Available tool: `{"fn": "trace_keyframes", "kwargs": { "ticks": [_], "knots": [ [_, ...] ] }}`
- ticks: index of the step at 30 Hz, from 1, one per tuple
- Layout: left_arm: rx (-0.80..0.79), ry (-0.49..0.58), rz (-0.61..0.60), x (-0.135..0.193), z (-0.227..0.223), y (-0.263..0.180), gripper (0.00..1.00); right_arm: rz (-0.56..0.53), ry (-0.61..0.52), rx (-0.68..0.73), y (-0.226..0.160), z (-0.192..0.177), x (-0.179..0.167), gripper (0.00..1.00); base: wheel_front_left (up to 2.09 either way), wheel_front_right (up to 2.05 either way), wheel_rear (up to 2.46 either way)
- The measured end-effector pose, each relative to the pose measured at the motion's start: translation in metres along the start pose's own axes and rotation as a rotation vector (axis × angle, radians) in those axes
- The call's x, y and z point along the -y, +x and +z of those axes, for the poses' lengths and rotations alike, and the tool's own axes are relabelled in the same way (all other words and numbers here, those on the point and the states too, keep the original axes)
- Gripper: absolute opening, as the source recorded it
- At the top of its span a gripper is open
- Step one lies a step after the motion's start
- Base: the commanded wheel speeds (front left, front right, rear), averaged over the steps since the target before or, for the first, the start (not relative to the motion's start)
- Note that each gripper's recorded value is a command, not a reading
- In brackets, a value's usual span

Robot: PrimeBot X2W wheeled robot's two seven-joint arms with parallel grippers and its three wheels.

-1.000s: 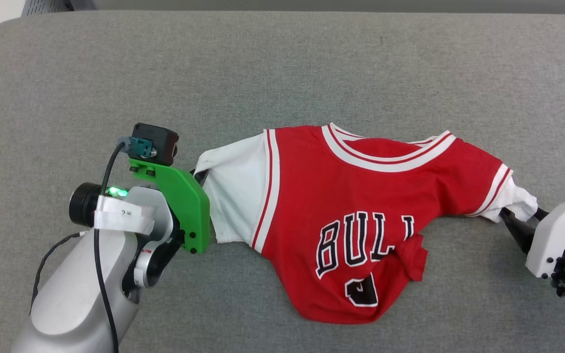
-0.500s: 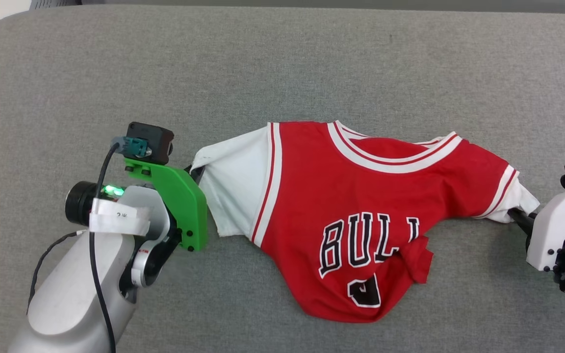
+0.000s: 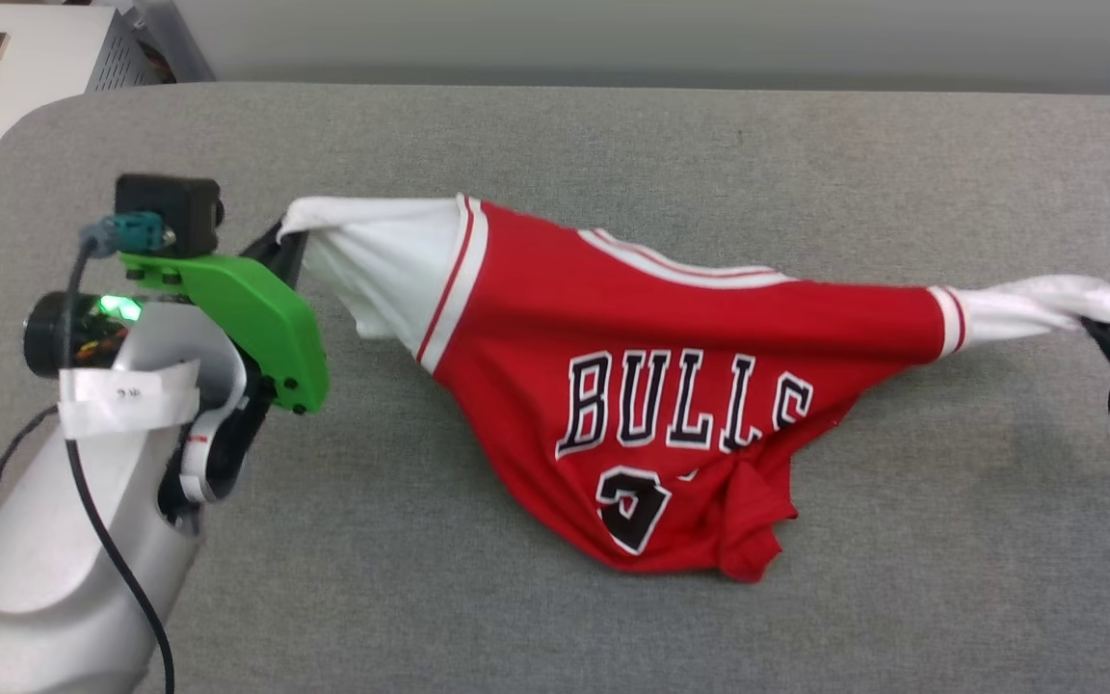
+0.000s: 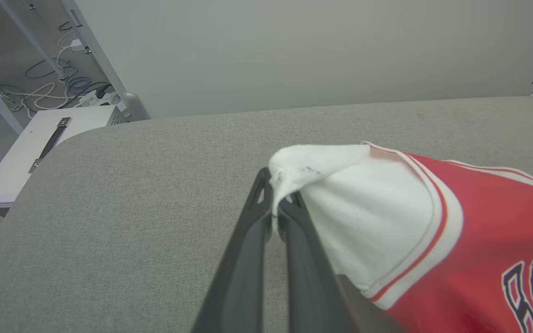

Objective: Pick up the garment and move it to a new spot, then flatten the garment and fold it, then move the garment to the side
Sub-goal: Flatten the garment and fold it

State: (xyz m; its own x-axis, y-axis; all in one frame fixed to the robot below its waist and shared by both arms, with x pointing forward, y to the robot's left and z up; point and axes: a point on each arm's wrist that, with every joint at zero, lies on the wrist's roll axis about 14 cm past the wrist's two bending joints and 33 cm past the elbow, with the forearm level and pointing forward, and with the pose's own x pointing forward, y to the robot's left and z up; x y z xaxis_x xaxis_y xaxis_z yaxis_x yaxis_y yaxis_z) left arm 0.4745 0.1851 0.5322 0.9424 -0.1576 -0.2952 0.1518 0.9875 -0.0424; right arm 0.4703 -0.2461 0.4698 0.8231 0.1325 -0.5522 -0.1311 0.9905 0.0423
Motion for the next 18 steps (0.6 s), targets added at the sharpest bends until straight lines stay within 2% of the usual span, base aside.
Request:
{"fn": "trace_keyframes", "kwargs": {
  "ticks": [7, 18],
  "knots": [
    [0.195, 0.038, 0.056, -0.017, 0.069, 0.004, 0.00, -0.043, -0.037, 0.160, -0.015, 0.067, 0.009, 0.00, 0.00, 0.00, 0.00],
    [0.451, 0.177, 0.112, -0.028, 0.171, 0.030, 0.00, -0.107, -0.057, 0.433, -0.026, 0.187, 0.020, 0.00, 0.00, 0.00, 0.00]
  ]
}}
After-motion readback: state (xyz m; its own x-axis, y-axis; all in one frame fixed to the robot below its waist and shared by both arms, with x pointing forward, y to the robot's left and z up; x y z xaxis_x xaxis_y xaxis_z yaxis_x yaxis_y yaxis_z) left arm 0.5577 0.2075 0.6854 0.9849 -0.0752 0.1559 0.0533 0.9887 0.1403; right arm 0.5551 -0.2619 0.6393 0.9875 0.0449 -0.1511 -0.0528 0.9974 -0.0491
